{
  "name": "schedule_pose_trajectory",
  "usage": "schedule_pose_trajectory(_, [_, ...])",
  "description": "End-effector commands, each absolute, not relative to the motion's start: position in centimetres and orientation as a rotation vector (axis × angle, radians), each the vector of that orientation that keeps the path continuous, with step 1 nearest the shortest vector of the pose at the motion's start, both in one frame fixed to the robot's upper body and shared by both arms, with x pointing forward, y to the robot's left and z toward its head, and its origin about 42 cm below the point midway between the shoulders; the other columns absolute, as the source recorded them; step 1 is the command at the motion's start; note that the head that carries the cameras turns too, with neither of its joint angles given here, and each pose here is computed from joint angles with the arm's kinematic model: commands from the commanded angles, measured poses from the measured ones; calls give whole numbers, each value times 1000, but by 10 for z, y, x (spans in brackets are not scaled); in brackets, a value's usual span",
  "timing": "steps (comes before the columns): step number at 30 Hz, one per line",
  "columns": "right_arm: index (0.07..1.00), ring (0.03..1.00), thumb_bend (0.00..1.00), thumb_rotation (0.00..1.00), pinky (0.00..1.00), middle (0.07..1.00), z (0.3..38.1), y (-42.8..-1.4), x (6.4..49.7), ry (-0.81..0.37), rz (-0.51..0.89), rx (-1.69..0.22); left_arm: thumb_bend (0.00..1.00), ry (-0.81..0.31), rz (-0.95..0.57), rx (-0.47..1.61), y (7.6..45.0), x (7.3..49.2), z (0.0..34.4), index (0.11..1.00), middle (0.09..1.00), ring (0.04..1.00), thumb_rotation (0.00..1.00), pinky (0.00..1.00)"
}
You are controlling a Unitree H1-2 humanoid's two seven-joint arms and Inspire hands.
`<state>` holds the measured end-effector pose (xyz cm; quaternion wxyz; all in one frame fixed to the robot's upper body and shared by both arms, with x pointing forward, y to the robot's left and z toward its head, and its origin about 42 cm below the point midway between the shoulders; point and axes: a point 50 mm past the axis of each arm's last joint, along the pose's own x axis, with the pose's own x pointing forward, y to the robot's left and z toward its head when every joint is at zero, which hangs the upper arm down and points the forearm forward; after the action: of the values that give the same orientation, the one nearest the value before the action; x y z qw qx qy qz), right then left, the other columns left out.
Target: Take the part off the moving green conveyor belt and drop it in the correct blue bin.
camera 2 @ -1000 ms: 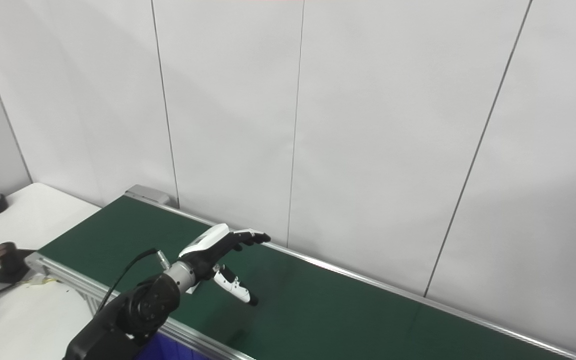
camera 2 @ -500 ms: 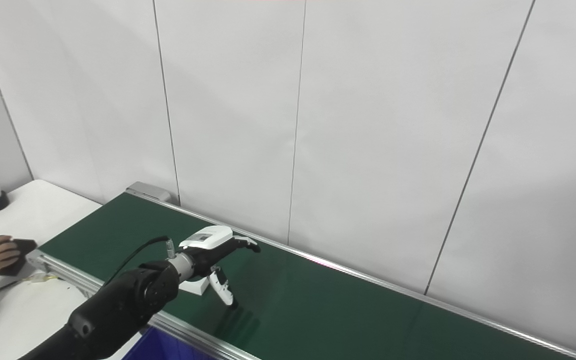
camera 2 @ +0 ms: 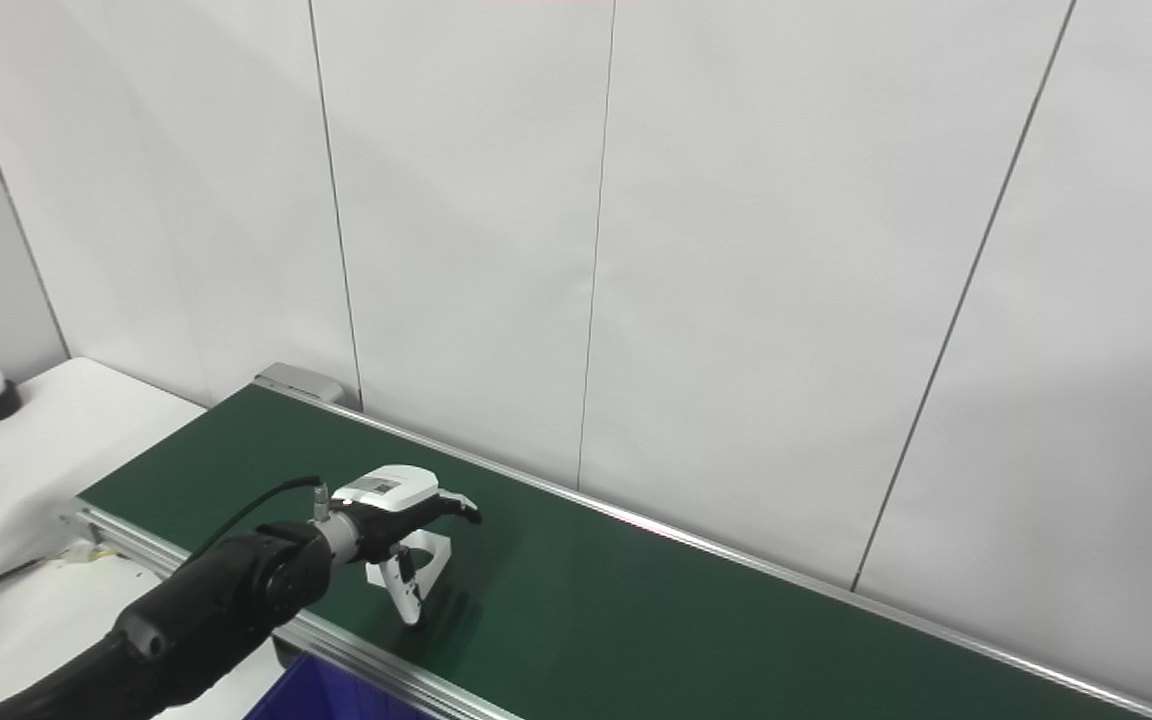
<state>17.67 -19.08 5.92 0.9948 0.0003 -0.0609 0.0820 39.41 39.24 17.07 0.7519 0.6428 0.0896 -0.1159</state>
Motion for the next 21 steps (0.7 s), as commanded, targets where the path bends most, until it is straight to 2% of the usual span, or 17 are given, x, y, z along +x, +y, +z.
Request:
schedule_pose_trajectory(1, [980,912,546,720,934,916,71,-188,179,-173,168,8,933,141,-211,1470,405,404,199,844,883,903,0,928])
schedule_pose_trajectory(12, [981,911,541,721,927,912,72,-187,178,-187,170,4,903,181,-213,1533,413,407,178,859,877,887,0,921])
schedule_pose_trajectory(21, [978,907,561,726,923,912,74,-186,175,-185,164,12,868,98,-219,1555,404,409,154,819,831,825,0,868])
